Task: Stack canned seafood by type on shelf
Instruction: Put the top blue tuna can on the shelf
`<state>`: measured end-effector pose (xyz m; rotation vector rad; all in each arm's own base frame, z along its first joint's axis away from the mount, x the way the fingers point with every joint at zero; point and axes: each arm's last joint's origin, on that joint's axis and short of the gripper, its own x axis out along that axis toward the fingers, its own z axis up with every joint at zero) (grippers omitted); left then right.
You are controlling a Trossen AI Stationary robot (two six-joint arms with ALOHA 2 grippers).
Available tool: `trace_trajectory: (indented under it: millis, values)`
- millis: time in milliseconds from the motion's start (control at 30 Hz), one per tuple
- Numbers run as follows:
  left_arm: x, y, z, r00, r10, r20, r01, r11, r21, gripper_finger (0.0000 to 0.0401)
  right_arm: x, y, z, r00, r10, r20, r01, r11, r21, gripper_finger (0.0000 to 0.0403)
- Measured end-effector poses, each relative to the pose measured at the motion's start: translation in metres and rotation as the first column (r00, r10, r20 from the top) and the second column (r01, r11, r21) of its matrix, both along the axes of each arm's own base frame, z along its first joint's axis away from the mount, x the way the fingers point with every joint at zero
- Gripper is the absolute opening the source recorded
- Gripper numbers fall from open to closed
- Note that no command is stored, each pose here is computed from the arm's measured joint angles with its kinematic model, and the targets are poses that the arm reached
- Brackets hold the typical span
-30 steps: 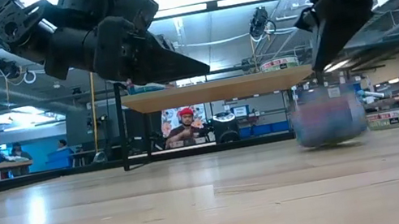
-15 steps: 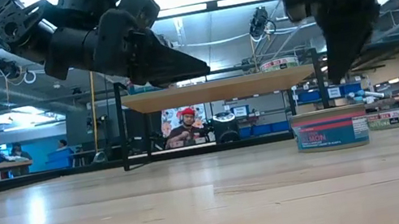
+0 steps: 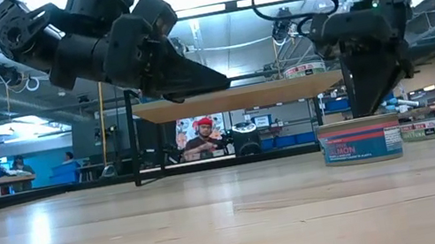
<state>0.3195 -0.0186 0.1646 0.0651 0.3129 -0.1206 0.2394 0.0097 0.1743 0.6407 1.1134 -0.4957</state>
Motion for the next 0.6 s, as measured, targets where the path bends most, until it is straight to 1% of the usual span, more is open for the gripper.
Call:
trace_trajectory:
  millis: [167,533,600]
  values:
    - [0.0029,-0.0002,-0.0059,1.0,0.0,0.005,0.0,1.0,-0.001,0.0147,-0.0007,-0.0011,-0.0018,1.0,-0.002,0.004,0.002,1.0,0.002,0.0071]
    - [0.007,-0.001,-0.0032,1.0,-0.02,0.014,0.02,1.0,-0.007,0.0147,0.0002,-0.0005,-0.0019,1.0,0.028,0.013,-0.028,1.0,0.006,0.012]
    - [0.007,-0.0011,-0.0032,1.0,-0.023,0.012,0.023,1.0,-0.008,0.0147,0.0009,0.0001,-0.0018,0.999,0.036,0.021,-0.036,0.999,0.024,0.0124]
